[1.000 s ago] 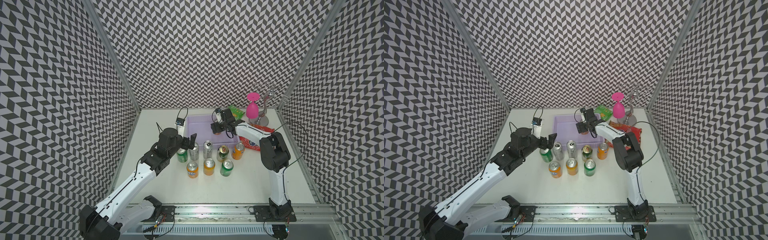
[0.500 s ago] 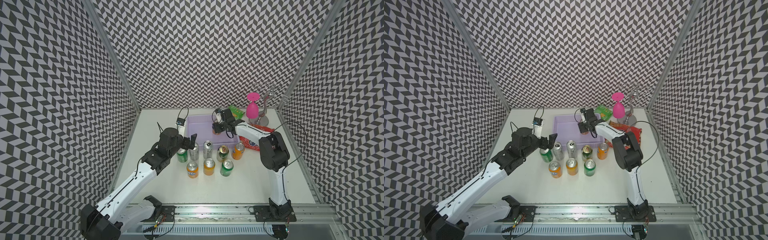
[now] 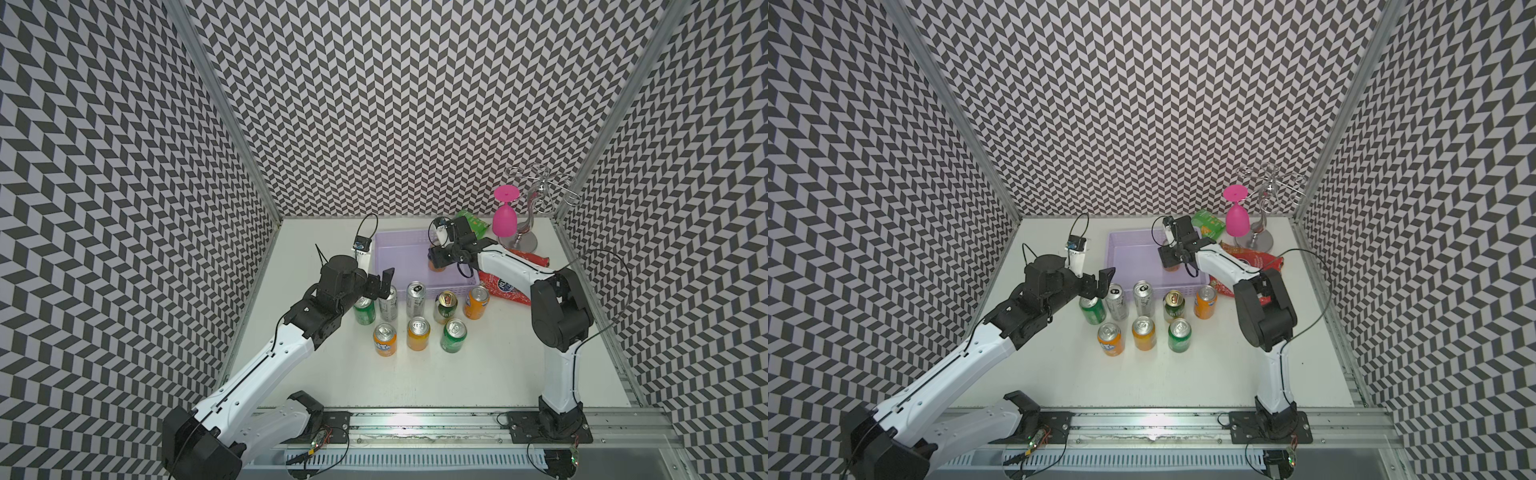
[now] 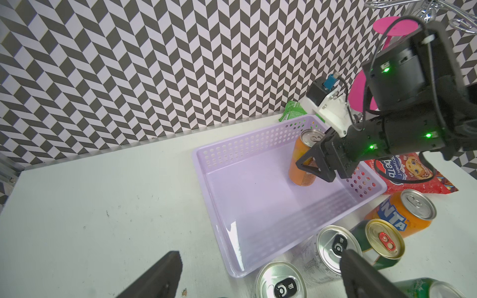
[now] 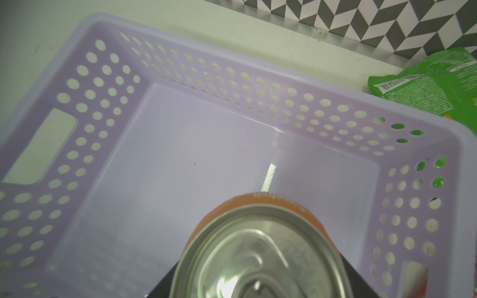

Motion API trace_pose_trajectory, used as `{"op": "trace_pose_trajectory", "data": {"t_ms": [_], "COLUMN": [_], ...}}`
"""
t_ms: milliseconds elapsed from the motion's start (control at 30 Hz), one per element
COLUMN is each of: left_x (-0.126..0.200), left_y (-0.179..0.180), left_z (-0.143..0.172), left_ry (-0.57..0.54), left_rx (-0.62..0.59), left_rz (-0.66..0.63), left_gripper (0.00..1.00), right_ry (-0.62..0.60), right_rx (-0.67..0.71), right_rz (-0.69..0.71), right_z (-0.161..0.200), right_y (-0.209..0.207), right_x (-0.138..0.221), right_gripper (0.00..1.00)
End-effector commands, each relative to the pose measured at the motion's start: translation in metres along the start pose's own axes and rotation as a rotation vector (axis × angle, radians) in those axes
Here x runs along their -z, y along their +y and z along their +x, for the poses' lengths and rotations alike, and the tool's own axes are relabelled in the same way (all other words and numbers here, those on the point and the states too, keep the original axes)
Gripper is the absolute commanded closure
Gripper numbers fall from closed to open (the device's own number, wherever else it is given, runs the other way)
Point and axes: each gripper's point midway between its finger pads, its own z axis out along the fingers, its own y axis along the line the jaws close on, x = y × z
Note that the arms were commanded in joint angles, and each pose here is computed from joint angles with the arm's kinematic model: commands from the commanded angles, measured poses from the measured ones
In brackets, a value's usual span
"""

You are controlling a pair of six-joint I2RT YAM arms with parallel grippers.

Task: Take out the drinks from the basket
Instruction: Pick up the drink from the basket.

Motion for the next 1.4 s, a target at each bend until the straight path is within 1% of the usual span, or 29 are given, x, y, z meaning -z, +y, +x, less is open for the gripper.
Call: {"op": "trace_pose_trajectory", "data": {"t_ms": [0,333,667,767,1000,1167,1367], "left_x": [0.002,0.004,0.006,0.008,0.01,0.012,0.013], "left_y": [-0.001,0.0,0.0,0.0,0.001,0.002,0.002], "left_z": [-0.01,-0.012,-0.014,-0.015,-0.017,-0.019,-0.02], "left_ry": [-0.037,-0.044,-0.052,-0.058,-0.068,-0.074,-0.077], "left_rx": [0.008,0.009,0.009,0.01,0.01,0.011,0.009], "left_rz": [0.009,0.009,0.011,0.011,0.005,0.004,0.001], "left_gripper": [0.01,0.01,0.01,0.01,0.01,0.01,0.01], "right_ry": [-0.206,-0.277,-0.368,-0.374,-0.359,-0.304,-0.251], "right_rx": [0.016,0.02,0.009,-0.004,-0.035,-0.06,-0.107], "right_rz": [-0.011,0.009,0.033,0.046,0.057,0.019,0.052], "right_z": [-0.059,-0.057,-0.037,-0.028,-0.002,0.027,0.064], "right_y": [0.005,0.014,0.024,0.023,0.024,0.031,0.023], "right_x": [0.058,0.135,0.21,0.229,0.256,0.264,0.268], "right_gripper": [0.42,0.42,0.42,0.42,0.42,0.42,0.43]}}
